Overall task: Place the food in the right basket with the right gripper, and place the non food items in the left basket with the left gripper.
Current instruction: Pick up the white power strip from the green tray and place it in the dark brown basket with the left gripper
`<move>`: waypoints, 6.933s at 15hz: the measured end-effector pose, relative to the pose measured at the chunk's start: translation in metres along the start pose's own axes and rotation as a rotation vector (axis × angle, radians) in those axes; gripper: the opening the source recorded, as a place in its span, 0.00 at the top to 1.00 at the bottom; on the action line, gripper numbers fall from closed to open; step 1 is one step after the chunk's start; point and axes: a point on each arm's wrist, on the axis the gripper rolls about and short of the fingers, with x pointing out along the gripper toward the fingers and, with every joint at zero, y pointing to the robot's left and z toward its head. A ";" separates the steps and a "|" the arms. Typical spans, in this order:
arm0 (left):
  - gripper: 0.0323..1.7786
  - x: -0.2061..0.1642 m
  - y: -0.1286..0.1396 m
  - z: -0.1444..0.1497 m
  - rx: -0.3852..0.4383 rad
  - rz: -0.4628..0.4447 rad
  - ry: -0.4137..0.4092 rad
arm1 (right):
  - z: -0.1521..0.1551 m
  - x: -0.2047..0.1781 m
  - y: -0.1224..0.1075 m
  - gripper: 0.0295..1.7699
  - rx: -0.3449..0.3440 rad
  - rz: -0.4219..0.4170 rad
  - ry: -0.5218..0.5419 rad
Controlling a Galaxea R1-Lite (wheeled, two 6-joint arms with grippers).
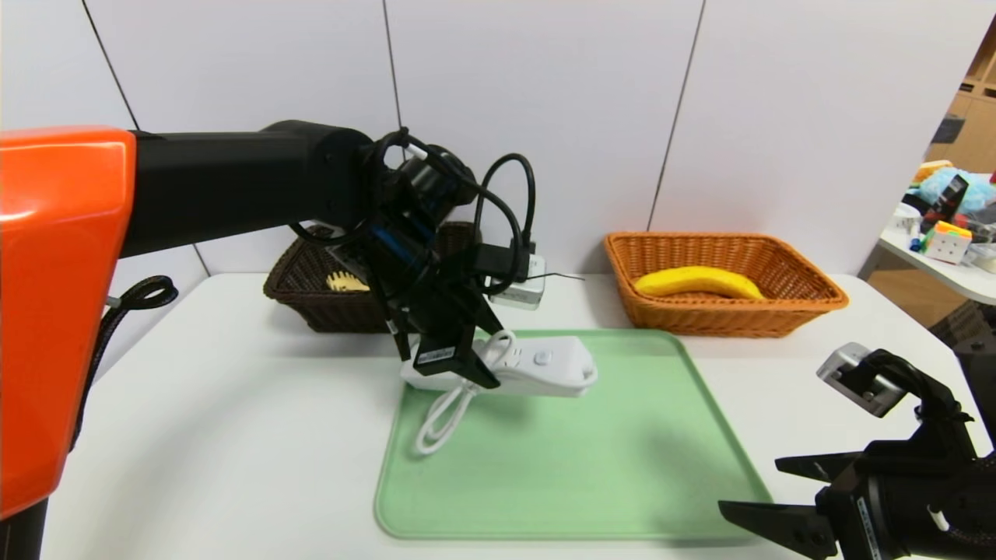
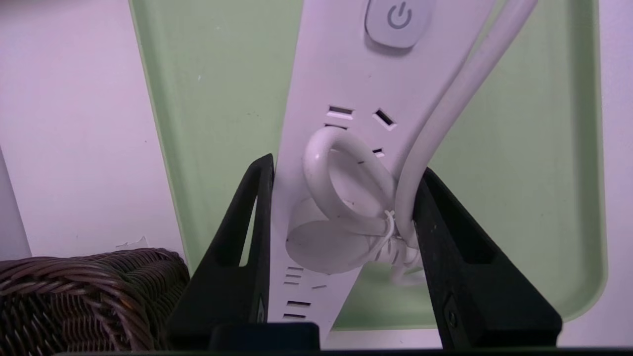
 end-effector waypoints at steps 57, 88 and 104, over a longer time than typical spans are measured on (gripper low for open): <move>0.06 0.041 -0.003 0.002 -0.342 -0.035 0.068 | -0.002 -0.004 0.000 0.04 0.002 0.010 -0.010; 0.05 0.056 0.008 -0.013 -0.272 0.019 0.127 | -0.003 -0.012 0.001 0.04 -0.003 0.006 -0.044; 0.05 0.010 0.008 -0.010 -0.282 0.091 0.094 | -0.003 -0.013 0.002 0.04 -0.005 0.020 -0.050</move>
